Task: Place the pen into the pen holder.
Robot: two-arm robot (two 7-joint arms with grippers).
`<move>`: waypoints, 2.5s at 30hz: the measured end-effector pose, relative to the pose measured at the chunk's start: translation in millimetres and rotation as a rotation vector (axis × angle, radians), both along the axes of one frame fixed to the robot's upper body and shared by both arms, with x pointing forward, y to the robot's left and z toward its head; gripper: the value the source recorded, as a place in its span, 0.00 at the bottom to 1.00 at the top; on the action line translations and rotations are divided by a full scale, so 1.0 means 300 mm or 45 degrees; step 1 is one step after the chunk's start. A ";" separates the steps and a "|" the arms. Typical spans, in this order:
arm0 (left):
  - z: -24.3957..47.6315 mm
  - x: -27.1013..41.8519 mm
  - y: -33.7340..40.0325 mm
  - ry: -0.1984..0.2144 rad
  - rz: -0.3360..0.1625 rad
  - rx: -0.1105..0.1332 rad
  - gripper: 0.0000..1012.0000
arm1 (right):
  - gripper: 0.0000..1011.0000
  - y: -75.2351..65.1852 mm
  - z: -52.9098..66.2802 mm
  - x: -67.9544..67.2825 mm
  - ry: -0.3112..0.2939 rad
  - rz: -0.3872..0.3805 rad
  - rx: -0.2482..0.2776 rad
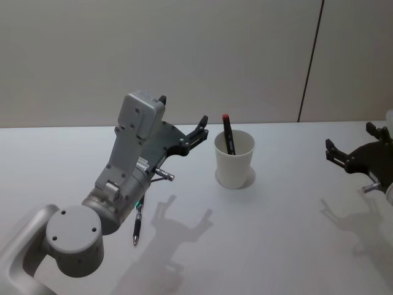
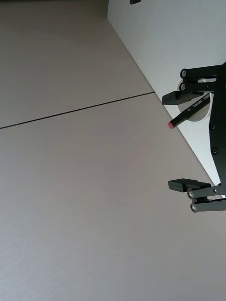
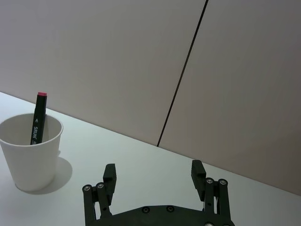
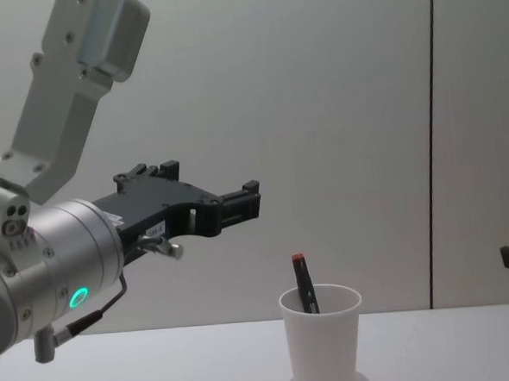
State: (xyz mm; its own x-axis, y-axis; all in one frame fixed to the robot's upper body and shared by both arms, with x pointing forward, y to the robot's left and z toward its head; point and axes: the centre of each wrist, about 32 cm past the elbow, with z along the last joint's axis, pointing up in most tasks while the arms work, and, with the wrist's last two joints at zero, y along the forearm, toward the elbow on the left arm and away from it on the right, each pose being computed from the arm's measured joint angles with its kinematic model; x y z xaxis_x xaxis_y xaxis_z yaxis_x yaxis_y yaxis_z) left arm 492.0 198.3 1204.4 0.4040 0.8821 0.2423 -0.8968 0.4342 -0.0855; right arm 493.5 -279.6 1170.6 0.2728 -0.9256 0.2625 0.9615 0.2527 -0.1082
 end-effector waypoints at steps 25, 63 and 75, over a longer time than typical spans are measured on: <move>0.012 -0.050 0.008 0.216 0.124 -0.029 0.99 | 0.99 -0.001 0.001 -0.009 0.004 0.002 -0.006; -0.134 -0.097 0.071 0.739 0.310 -0.084 0.99 | 0.99 -0.001 0.001 -0.011 0.003 0.003 -0.006; -0.172 -0.092 0.095 0.806 0.343 -0.107 0.99 | 0.99 -0.001 0.001 -0.011 0.004 0.002 -0.006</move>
